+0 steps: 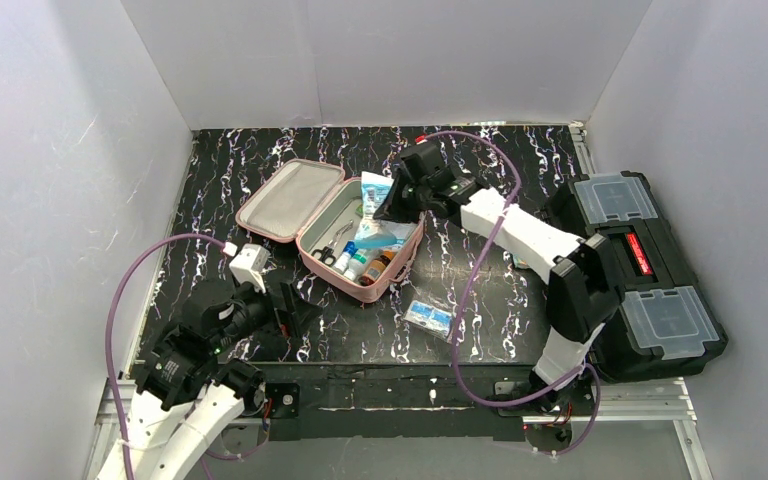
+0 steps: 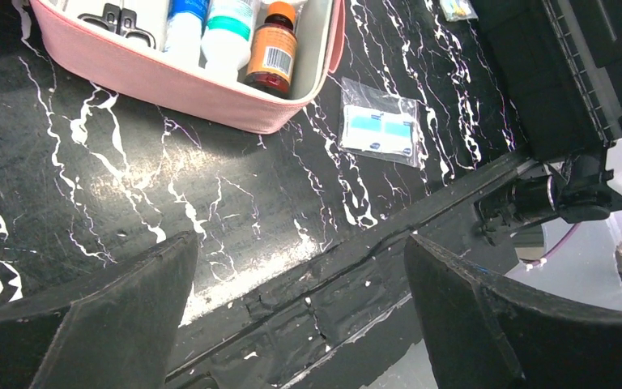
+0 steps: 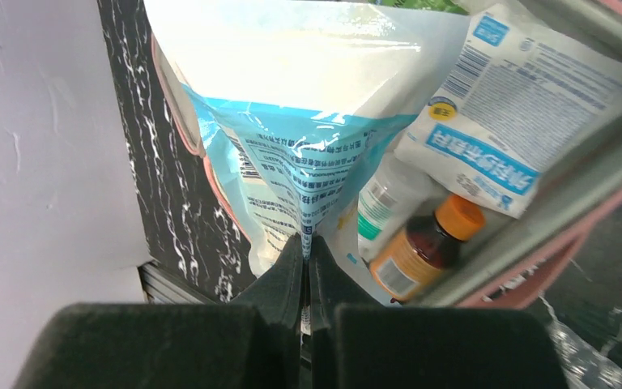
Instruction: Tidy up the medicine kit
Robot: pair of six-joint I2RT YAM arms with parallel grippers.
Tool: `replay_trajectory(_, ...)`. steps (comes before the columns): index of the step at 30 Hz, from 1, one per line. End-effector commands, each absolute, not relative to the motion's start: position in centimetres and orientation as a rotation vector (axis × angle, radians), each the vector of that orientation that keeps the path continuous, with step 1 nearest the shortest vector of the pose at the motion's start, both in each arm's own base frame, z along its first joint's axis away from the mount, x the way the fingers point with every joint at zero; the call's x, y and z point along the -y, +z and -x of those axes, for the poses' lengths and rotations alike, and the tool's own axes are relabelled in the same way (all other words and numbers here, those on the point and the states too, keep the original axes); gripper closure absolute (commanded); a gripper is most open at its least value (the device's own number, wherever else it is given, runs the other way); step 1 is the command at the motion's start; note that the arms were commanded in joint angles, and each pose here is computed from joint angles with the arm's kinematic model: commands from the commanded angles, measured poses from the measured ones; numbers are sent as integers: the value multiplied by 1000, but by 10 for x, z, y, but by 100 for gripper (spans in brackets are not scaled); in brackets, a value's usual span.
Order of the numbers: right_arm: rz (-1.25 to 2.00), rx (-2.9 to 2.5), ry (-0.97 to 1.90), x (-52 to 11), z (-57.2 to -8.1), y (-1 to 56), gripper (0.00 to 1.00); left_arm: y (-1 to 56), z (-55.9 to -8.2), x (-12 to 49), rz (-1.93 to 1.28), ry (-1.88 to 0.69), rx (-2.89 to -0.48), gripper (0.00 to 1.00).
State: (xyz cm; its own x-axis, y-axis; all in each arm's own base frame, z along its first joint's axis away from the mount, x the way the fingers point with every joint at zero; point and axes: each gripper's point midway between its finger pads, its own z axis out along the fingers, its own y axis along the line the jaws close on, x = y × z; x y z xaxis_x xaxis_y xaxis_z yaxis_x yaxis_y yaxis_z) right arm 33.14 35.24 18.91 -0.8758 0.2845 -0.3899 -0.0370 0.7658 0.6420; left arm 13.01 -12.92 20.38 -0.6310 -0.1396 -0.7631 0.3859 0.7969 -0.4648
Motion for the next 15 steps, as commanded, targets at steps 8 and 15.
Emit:
replay_trajectory(8, -574, -2334, 1065, -409, -368, 193, 99, 214, -133, 115, -154, -707, -2042, 1)
replay_trajectory(15, -746, -2322, 1083, -426, -378, 164, 99, 217, -133, 110, -142, -689, -2014, 1)
